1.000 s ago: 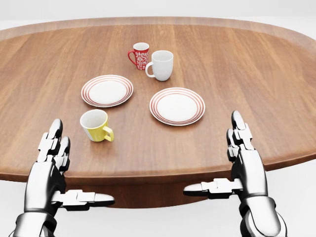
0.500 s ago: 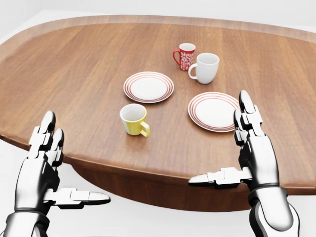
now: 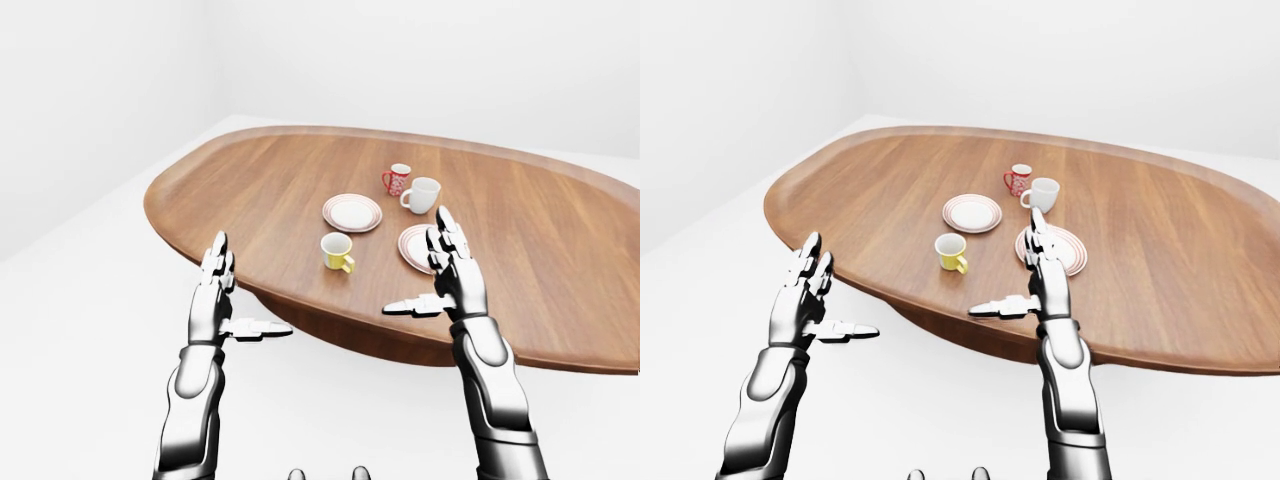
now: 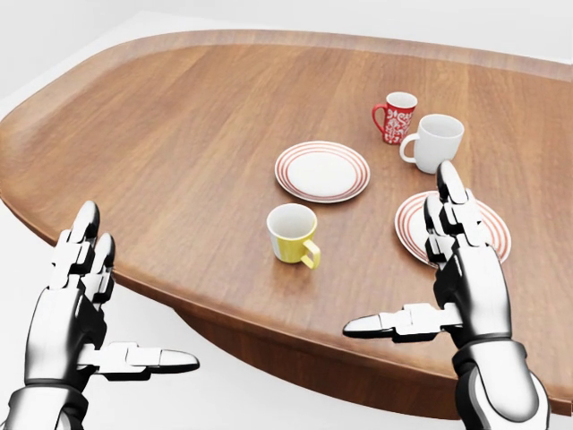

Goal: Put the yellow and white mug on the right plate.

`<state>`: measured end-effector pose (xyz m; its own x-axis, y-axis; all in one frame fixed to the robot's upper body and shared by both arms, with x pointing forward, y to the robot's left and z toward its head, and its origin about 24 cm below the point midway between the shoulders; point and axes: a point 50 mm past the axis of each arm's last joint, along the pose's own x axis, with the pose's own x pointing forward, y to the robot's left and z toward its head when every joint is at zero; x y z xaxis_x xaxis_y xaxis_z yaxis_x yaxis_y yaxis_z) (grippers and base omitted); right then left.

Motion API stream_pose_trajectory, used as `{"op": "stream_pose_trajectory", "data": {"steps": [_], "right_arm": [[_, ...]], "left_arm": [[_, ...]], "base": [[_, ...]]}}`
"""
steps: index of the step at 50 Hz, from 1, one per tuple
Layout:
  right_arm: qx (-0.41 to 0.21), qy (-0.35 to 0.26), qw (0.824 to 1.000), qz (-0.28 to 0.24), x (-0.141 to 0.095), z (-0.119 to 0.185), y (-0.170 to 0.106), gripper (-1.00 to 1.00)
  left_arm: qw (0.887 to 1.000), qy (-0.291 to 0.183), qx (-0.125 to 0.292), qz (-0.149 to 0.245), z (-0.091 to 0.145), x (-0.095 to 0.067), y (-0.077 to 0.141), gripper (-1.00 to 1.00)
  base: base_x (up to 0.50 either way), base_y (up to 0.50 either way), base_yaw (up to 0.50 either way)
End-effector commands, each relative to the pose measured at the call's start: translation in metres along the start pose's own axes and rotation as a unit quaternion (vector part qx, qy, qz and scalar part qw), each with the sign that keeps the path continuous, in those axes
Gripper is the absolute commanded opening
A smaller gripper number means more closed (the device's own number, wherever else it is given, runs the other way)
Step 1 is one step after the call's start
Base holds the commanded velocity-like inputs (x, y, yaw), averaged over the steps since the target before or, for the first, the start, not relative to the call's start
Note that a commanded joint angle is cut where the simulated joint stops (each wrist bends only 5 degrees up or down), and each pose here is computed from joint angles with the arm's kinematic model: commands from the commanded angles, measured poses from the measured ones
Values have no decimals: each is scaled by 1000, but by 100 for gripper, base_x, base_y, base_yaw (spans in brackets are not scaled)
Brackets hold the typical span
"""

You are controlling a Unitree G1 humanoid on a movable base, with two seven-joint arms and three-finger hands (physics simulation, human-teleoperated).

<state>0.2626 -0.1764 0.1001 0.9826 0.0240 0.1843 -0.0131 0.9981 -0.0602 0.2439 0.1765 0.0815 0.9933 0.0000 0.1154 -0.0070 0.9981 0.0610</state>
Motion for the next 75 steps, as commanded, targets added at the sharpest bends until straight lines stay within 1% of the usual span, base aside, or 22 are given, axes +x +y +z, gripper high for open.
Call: {"op": "stream_pose_trajectory", "data": {"steps": [1, 2, 3, 4, 8, 27, 30, 31, 32, 34, 36, 39, 41, 43, 46, 47, 48, 53, 55, 62, 69, 75], "right_arm": [[13, -8, 1000, 9, -1, 3, 1, 100], [11, -7, 1000, 9, -1, 3, 1, 100], [10, 19, 1000, -6, -8, -9, -2, 100], [24, 10, 1000, -2, -10, -5, -3, 100], [33, 4, 999, -3, -11, -3, -3, 100], [27, 17, 999, 2, -13, -9, 0, 100], [22, 25, 999, 7, -14, -12, 2, 100], [11, 28, 1000, 6, -14, -13, 3, 100], [-14, 39, 999, 0, -12, -17, 3, 100], [-3, 42, 999, 0, -11, -19, 3, 100], [-11, 48, 999, -3, -11, -21, 4, 100], [20, 24, 999, 17, -14, -11, 7, 100], [16, 29, 999, 15, -14, -13, 6, 100], [27, 25, 999, 13, -12, -12, 5, 100], [20, 31, 999, 8, -12, -15, 5, 100], [11, 37, 999, 3, -11, -17, 5, 100], [-13, 51, 999, 8, -11, -23, 7, 100], [-10, 50, 999, 12, -13, -22, 8, 100], [31, 24, 999, 27, -18, -11, 7, 100], [23, 32, 999, 20, -15, -15, 6, 100], [-10, 55, 998, 15, -13, -24, 8, 100], [-21, 37, 999, 15, -8, -16, 7, 100]], "left_arm": [[1000, -3, -1, -2, 1, 1, -1, 100], [1000, -4, -1, -2, 2, 0, -1, 100], [1000, -6, 0, -4, 3, 0, -2, 100], [1000, -8, 0, -4, 4, -1, -2, 100], [1000, -5, 0, -4, 2, 0, -2, 100], [1000, -10, 1, -4, 5, -1, -2, 100], [1000, -10, 1, -3, 5, -1, -1, 100], [1000, -9, 1, -3, 4, 0, -1, 100], [1000, -9, 0, -3, 4, -1, -1, 100], [1000, -9, 1, -3, 4, -1, -1, 100], [1000, -8, 1, -3, 4, 0, -1, 100], [1000, -8, 1, -4, 4, -1, -2, 100], [1000, -10, 1, -4, 5, -1, -2, 100], [1000, -11, 1, -4, 5, -1, -2, 100], [1000, -9, 1, -5, 4, 0, -2, 100], [1000, -9, 1, -5, 4, -1, -2, 100], [1000, -9, 1, -4, 4, -1, -2, 100], [1000, -10, 1, -4, 5, -1, -2, 100], [1000, -9, 1, -4, 4, -1, -2, 100], [1000, -13, 1, -4, 6, -1, -2, 100], [1000, -14, 1, -4, 7, -1, -1, 100], [1000, -17, 1, -1, 8, 0, 1, 100]], "base": [[47, 16, 0], [47, 16, 0], [0, 0, 0], [23, 8, 0], [45, 15, 0], [47, 16, 0], [47, 16, 0], [47, 16, 0], [29, 10, 0], [8, 3, 0], [0, 0, 0], [0, 0, 0], [10, -31, 0], [16, -47, 0], [16, -47, 0], [0, 0, 0], [0, 0, 0], [0, 0, 0], [17, 6, 0], [47, 16, 0], [33, 11, 0], [0, 0, 0]]}}
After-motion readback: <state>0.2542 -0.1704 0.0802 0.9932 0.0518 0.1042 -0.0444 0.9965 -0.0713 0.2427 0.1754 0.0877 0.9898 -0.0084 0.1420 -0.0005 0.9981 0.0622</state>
